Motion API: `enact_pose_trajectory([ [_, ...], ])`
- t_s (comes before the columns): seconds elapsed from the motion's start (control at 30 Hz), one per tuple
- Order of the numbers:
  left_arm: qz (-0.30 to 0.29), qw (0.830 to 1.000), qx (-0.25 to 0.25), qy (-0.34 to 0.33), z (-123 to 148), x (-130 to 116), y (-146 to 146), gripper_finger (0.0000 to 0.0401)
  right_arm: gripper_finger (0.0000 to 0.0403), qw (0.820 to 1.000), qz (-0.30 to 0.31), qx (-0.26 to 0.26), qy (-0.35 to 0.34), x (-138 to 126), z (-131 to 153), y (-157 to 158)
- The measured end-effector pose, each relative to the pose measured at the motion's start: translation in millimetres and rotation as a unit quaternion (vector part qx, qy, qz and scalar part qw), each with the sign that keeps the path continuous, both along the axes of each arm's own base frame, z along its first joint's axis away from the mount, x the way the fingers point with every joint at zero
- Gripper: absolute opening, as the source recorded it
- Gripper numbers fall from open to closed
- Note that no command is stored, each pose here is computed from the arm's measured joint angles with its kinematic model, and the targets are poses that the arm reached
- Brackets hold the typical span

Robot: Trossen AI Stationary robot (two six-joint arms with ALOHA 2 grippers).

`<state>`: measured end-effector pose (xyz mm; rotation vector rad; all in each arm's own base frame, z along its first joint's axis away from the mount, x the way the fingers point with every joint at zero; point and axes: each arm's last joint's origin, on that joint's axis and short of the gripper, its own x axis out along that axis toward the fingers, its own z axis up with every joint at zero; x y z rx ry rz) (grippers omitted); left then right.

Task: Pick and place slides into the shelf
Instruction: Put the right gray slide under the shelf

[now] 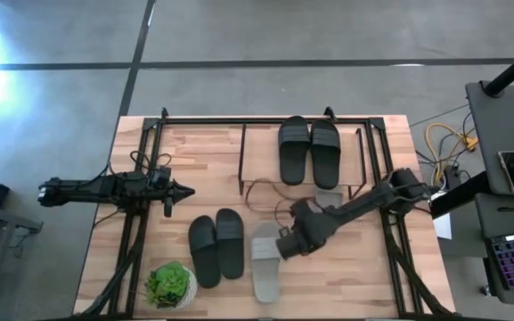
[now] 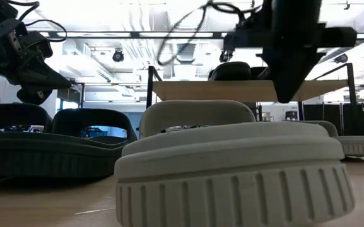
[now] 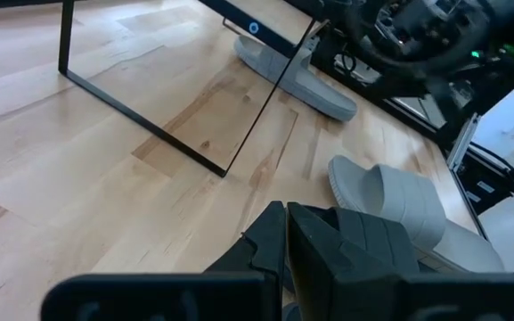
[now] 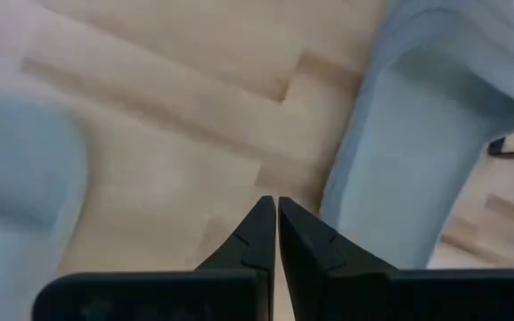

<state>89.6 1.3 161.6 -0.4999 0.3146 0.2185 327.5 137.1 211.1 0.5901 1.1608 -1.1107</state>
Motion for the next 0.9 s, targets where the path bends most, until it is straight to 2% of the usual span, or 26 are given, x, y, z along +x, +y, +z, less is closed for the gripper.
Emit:
enact_pose_trajectory([
  [0.1,0.0,1.0,0.0,0.0,-0.2,0.0,0.0,0.0,0.0008,1.0,0.007,0.004,0.005,8.8,-9.7,6.2],
  [0.23,0.0,1.0,0.0,0.0,0.0,0.0,0.0,0.0,0.0008,1.0,-0.024,-0.004,0.017,22.3,-31.6,0.5],
  [0.37,0.0,1.0,0.0,0.0,0.0,0.0,0.0,0.0,0.0009,0.999,-0.026,-0.007,0.041,32.1,-49.3,-0.5],
  [0.5,0.0,1.0,0.0,0.0,0.0,0.0,0.0,0.0,0.0008,0.998,-0.028,-0.016,0.055,37.1,-54.3,-3.7],
  [0.9,0.0,1.0,0.0,0.0,-0.1,0.0,0.0,0.0,0.0009,0.99,-0.11,-0.045,0.078,35.3,-66.1,-32.7],
])
